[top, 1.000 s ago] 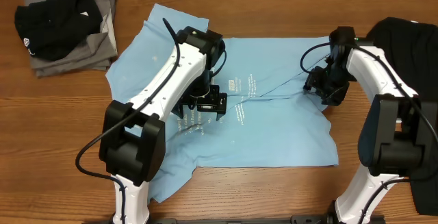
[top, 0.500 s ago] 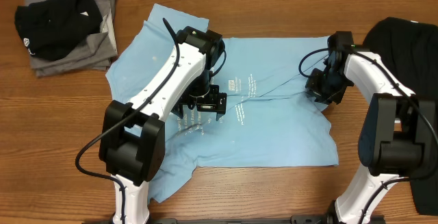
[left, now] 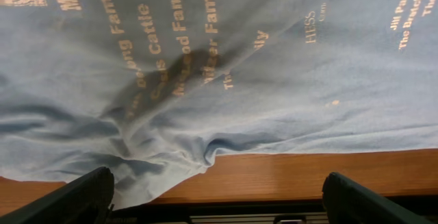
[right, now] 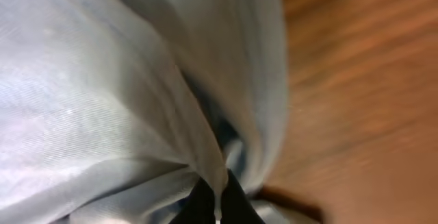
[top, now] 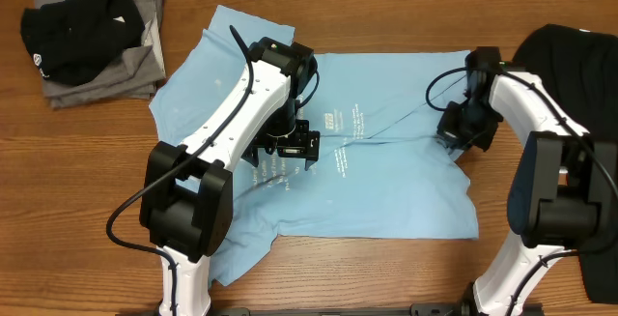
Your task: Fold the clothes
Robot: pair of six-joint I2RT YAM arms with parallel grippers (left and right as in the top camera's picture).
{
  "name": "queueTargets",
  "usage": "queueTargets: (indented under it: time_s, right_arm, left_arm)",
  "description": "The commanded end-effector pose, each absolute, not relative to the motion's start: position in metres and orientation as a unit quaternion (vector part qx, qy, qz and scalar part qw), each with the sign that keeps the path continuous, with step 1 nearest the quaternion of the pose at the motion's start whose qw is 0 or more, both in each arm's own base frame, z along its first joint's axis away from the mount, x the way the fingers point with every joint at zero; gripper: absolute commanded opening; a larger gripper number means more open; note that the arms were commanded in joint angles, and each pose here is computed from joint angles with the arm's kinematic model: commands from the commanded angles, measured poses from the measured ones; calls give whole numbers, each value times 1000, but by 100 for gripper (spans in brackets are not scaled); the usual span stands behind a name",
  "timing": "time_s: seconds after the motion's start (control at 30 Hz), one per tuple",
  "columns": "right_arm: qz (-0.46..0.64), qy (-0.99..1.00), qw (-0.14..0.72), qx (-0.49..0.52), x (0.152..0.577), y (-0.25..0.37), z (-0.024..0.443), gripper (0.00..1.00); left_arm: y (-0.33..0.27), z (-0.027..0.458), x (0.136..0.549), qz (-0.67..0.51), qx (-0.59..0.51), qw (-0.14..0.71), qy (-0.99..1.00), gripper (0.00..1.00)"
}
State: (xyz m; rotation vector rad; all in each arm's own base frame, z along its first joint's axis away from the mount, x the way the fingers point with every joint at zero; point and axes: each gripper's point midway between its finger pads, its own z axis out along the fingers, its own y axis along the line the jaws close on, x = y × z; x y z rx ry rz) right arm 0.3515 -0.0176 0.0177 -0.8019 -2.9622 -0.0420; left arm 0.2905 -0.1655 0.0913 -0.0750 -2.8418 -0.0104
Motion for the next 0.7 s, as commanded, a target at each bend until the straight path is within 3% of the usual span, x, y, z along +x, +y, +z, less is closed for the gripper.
queueTargets:
  time_s: [0.0, 0.37, 0.4, 0.43, 0.53, 0.57, 0.67]
  right_arm:
    - [18, -959, 9, -283, 367, -43, 41, 4]
    - [93, -942, 56, -319, 339, -70, 69, 4]
    - [99, -941, 61, -318, 336, -71, 70, 13]
    - [105, -940, 67, -317, 332, -73, 71, 29]
    - [130, -934, 84, -322, 320, -79, 75, 58]
    - [137, -931, 88, -328, 317, -81, 76, 74]
    - [142, -925, 105, -336, 308, -83, 78, 92]
  left_arm:
    - [-162, 89, 289, -13, -27, 150, -988, 100]
    - [-162, 89, 291, -15, -28, 146, -989, 100]
    - [-162, 89, 291, -15, -28, 146, -989, 100]
    - [-162, 89, 291, -14, -28, 146, -989, 100]
    - [-162, 88, 292, -14, -28, 143, -989, 100]
    - [-162, 88, 293, -13, -28, 141, -989, 100]
    - [-164, 87, 297, -9, -28, 133, -991, 100]
